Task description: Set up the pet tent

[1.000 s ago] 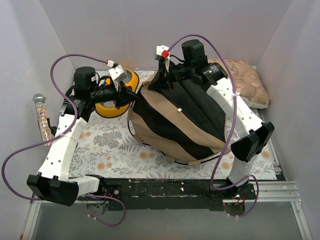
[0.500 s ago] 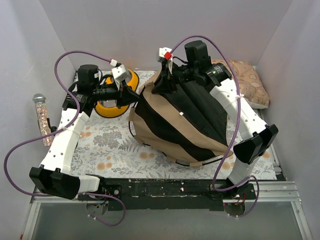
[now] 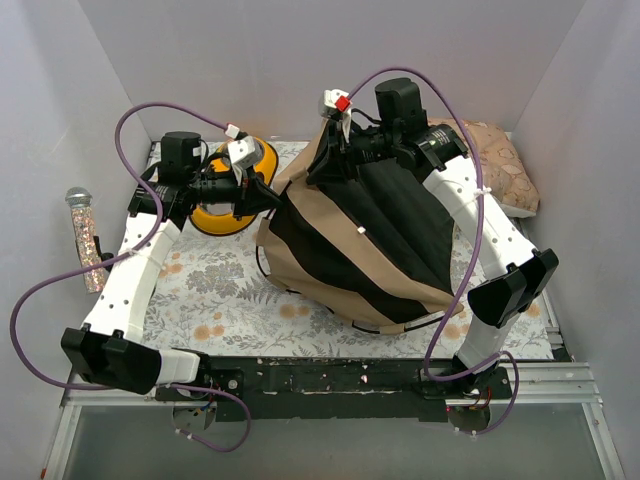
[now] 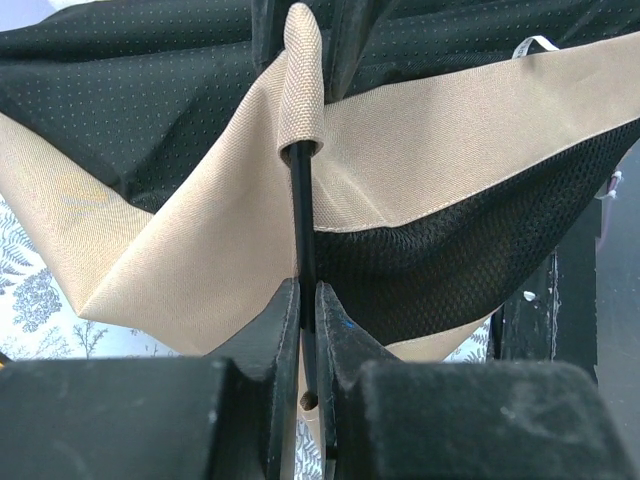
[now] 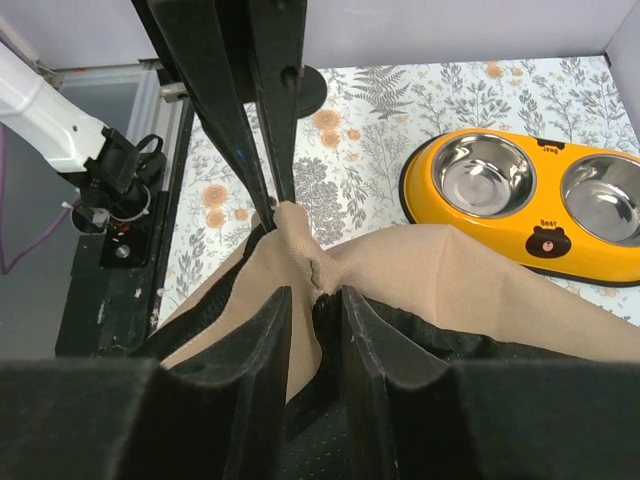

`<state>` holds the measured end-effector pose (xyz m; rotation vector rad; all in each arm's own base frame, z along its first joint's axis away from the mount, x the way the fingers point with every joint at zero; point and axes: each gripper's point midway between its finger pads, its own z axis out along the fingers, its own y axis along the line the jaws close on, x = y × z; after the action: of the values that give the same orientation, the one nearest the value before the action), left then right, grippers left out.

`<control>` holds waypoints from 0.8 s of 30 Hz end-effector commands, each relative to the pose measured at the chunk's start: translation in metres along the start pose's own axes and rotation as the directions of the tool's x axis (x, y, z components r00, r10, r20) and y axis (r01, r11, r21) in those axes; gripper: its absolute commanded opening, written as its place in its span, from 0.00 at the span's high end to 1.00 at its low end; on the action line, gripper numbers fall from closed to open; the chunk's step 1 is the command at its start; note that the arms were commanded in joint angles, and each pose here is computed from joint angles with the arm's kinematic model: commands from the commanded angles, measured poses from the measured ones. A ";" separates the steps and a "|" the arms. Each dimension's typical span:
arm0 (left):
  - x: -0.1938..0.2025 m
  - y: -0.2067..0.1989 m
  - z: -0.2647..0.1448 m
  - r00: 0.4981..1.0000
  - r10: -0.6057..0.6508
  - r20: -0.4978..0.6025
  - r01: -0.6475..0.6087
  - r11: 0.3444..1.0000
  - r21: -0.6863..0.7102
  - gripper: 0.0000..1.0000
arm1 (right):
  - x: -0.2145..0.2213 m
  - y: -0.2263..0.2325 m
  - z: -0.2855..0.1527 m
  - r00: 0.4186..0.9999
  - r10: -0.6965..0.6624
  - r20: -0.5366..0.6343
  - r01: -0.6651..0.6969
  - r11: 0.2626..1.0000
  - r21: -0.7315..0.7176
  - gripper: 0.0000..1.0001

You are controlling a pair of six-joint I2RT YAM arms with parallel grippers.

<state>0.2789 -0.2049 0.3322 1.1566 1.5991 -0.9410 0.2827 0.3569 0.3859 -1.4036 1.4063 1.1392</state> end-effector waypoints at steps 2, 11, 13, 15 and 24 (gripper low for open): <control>0.039 -0.009 0.009 0.987 -0.121 -0.109 0.125 0.992 0.034 1.00 | -0.047 0.021 -0.016 0.991 -0.074 0.108 0.078 0.997 -0.029 0.68; 0.038 -0.009 0.015 0.986 -0.127 -0.109 0.133 0.990 0.050 1.00 | -0.041 0.023 -0.001 0.993 -0.058 0.103 0.066 0.995 -0.076 0.80; 0.036 -0.010 0.015 0.988 -0.116 -0.104 0.123 0.991 0.056 1.00 | -0.034 0.022 0.003 0.995 -0.056 0.078 0.062 0.995 -0.076 0.80; 0.036 -0.013 0.016 0.988 -0.113 -0.107 0.120 0.991 0.062 1.00 | -0.028 0.021 0.007 0.997 -0.052 0.055 0.057 0.995 -0.087 0.80; 0.025 -0.016 0.014 0.992 -0.088 -0.087 0.093 0.994 0.065 1.00 | 0.006 0.027 0.017 0.999 -0.003 -0.046 -0.002 0.994 -0.111 0.81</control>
<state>0.2771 -0.2115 0.3232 1.1744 1.6215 -0.9759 0.2677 0.3674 0.3927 -1.4659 1.3484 1.1798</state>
